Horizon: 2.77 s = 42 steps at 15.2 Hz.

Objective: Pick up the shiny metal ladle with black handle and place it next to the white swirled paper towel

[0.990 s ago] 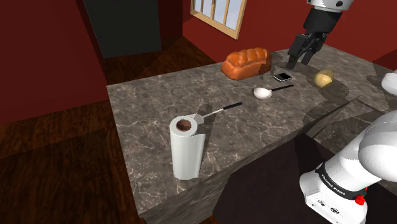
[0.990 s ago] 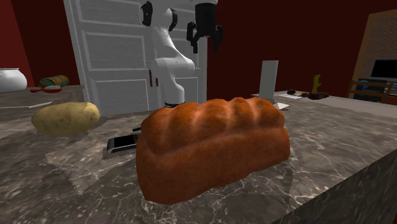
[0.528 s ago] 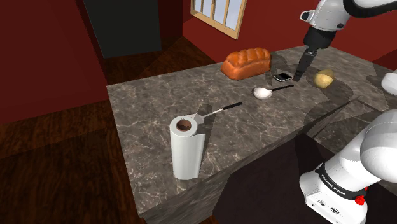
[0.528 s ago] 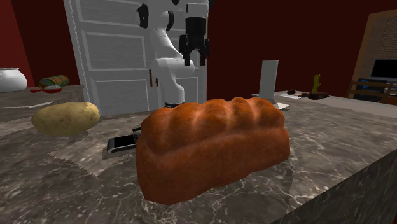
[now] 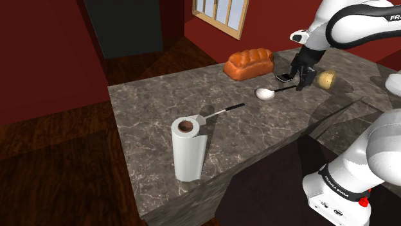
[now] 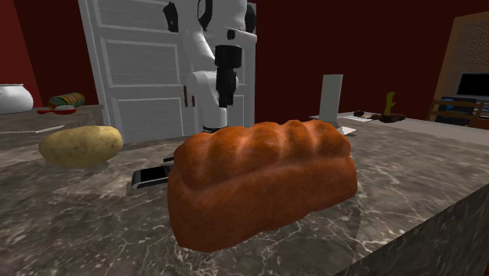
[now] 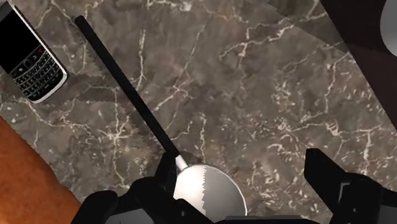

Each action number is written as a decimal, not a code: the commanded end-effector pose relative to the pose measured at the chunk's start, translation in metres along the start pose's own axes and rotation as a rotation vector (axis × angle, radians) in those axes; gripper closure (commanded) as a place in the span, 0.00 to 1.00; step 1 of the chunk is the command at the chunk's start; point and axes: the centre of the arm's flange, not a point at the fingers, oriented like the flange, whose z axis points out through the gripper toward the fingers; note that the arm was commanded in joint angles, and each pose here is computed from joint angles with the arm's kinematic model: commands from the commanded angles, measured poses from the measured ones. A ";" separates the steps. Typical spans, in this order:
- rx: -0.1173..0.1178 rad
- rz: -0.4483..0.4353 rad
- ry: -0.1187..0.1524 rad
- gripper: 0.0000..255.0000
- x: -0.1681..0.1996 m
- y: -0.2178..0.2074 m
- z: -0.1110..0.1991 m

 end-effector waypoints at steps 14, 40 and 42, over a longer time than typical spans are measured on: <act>-0.086 -0.569 -0.011 0.00 0.002 0.069 0.104; -0.086 -0.569 -0.011 1.00 0.000 0.072 0.070; -0.086 -0.569 -0.011 1.00 -0.001 0.072 0.059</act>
